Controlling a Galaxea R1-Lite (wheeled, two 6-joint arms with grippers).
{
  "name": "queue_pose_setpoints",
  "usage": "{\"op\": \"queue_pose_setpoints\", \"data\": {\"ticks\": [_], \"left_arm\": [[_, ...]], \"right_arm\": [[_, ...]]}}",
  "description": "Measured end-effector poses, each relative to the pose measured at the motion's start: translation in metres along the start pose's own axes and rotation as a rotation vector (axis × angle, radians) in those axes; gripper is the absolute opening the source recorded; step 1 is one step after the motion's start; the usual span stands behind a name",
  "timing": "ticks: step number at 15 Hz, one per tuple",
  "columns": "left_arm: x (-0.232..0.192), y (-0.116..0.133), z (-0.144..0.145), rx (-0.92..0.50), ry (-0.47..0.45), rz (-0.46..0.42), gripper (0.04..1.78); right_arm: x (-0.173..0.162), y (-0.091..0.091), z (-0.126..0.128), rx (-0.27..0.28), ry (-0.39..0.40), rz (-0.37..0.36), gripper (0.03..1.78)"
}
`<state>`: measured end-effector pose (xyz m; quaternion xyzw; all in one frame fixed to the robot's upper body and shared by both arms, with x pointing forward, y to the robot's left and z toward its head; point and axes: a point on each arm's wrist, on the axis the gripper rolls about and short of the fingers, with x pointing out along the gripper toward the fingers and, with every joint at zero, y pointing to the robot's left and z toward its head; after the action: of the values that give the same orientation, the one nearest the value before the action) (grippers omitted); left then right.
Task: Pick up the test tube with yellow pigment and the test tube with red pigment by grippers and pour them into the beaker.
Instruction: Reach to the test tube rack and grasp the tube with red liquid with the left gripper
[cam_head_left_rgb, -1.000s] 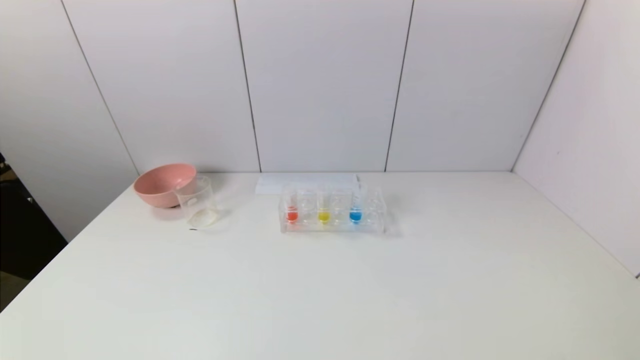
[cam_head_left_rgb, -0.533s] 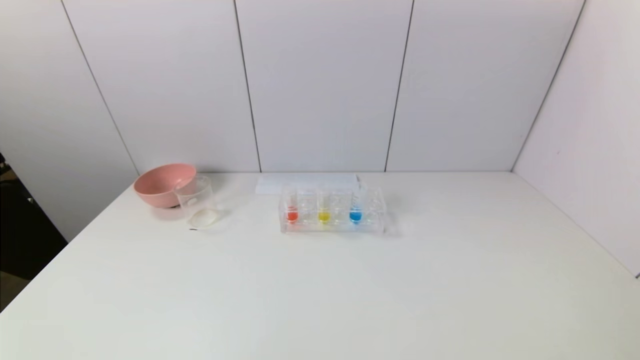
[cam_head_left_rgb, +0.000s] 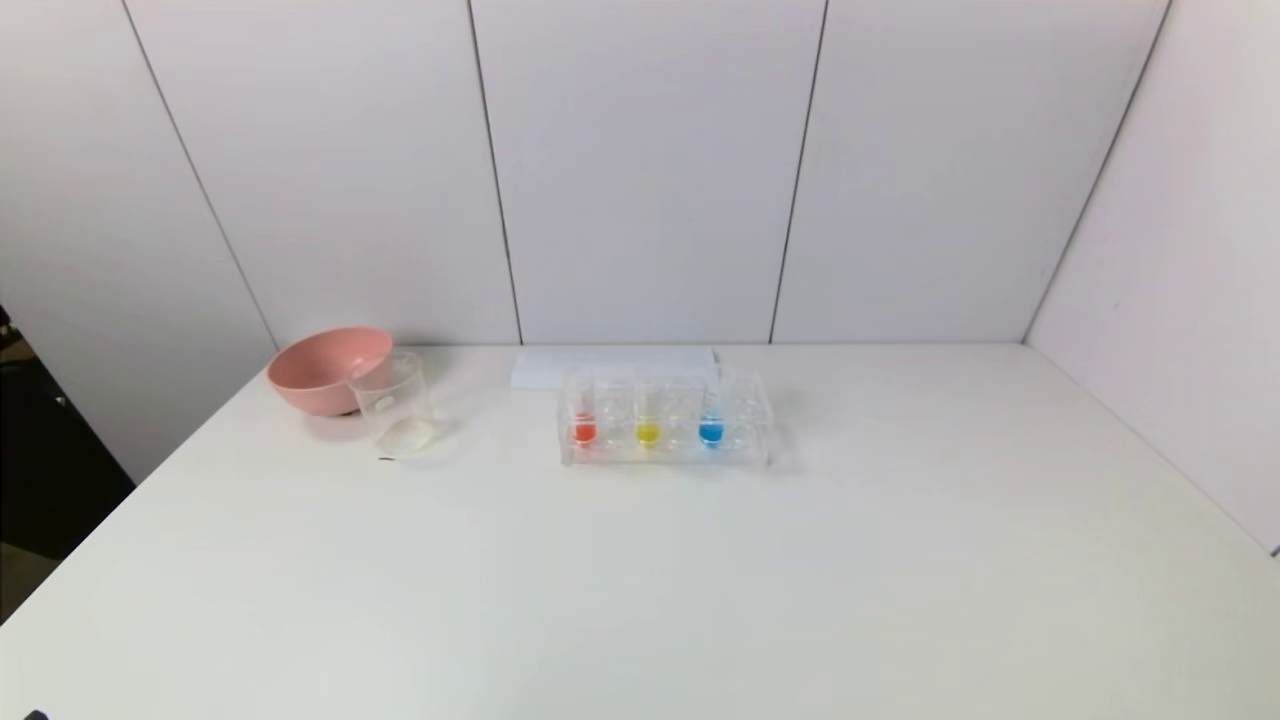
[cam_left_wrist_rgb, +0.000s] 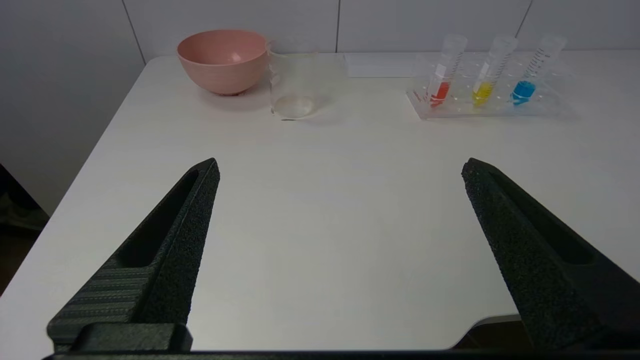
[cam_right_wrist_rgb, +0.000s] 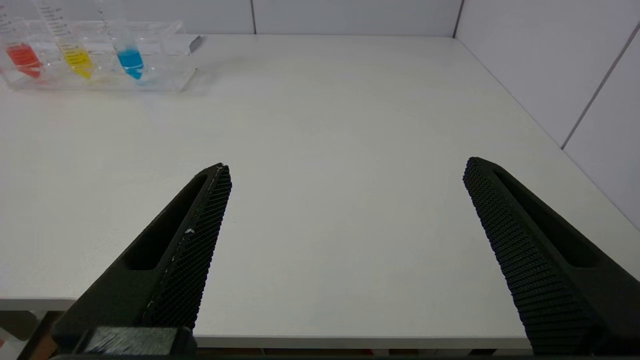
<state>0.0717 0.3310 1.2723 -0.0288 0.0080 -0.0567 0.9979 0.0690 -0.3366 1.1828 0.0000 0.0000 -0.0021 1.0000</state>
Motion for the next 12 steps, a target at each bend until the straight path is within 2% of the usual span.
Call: {"op": "queue_pose_setpoints", "data": {"ticks": [5,12], "left_arm": [[0.031,0.001,0.025,-0.006,0.03,-0.05,1.7],[0.105,0.005,0.038,-0.011,0.097,-0.095,1.7]], "right_arm": [[0.0,0.0,0.0,0.0,0.0,0.0,1.7],[0.0,0.0,0.0,0.0,0.0,0.0,1.7]]}}
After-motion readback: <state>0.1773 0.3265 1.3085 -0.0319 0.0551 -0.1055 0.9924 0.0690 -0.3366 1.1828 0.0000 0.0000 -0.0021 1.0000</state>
